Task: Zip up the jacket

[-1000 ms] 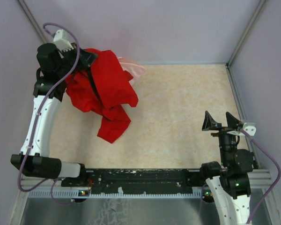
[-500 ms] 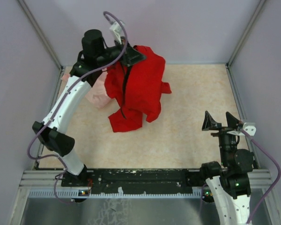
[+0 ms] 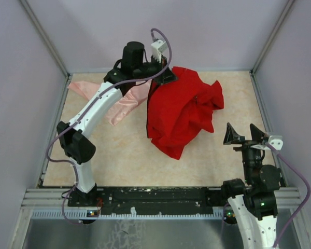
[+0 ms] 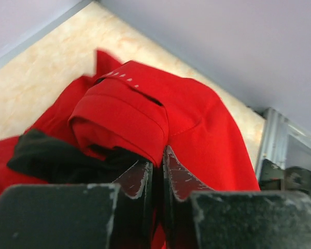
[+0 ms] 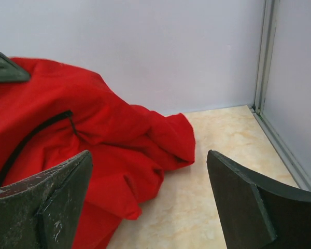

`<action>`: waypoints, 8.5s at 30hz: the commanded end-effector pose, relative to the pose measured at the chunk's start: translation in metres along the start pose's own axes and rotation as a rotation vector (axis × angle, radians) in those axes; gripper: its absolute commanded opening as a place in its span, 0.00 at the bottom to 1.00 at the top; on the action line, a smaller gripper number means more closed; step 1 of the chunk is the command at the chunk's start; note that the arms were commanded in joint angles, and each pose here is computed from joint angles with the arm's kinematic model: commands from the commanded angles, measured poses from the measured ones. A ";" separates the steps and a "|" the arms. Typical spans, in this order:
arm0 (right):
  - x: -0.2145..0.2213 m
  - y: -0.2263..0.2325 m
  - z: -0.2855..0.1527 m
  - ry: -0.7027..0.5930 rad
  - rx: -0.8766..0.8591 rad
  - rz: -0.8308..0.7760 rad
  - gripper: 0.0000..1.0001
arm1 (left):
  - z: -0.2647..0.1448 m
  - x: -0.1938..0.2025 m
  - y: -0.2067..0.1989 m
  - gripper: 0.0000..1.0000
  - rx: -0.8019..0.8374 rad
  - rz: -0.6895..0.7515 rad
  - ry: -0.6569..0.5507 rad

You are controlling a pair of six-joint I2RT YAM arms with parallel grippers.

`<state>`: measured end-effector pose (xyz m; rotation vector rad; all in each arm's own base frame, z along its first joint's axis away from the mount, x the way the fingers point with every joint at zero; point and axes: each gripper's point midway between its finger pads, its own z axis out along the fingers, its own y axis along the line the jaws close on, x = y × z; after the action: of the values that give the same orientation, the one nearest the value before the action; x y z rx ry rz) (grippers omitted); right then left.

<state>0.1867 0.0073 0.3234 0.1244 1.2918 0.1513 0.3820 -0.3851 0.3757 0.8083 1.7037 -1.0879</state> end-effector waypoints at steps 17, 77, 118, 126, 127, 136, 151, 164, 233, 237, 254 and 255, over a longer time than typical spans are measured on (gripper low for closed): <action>0.042 0.043 0.039 0.248 -0.161 0.118 0.91 | -0.058 0.067 0.051 0.86 -0.401 -0.118 -0.009; 0.135 0.085 0.087 0.623 -0.045 0.131 0.00 | -0.087 0.135 0.175 0.00 -0.623 -0.301 -0.001; 0.187 0.088 0.082 0.697 -0.170 0.117 0.15 | 0.021 0.153 0.019 0.14 -0.492 -0.119 0.203; 0.170 0.104 0.046 0.664 -0.253 0.119 0.34 | -0.036 0.168 -0.020 0.41 -0.409 -0.185 0.116; 0.167 0.104 0.040 0.657 -0.259 0.122 0.36 | -0.045 0.166 -0.023 0.43 -0.411 -0.185 0.101; 0.170 0.110 -0.002 0.669 -0.331 0.251 0.48 | -0.120 0.221 -0.003 0.72 -0.586 -0.212 0.054; 0.206 0.116 -0.008 0.805 -0.323 0.157 0.67 | -0.135 0.271 0.069 0.89 -0.636 -0.371 0.095; 0.271 0.109 0.009 0.874 -0.214 0.100 0.62 | -0.099 0.313 0.090 0.89 -0.575 -0.444 0.289; 0.276 0.122 -0.045 0.971 -0.242 -0.164 0.39 | -0.100 0.311 -0.038 0.81 -0.404 -0.425 0.167; 0.286 0.122 -0.049 1.007 -0.240 -0.184 0.46 | -0.097 0.311 -0.040 0.81 -0.392 -0.426 0.168; 0.299 0.125 -0.060 1.094 -0.245 -0.234 0.55 | -0.094 0.315 -0.043 0.81 -0.381 -0.423 0.181; 0.300 0.125 -0.061 1.099 -0.239 -0.243 0.58 | -0.094 0.315 -0.043 0.81 -0.381 -0.423 0.180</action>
<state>0.2009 0.1720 0.0369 -0.3679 2.3523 0.1587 0.2000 -0.2935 0.1058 0.3034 2.2406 -0.8992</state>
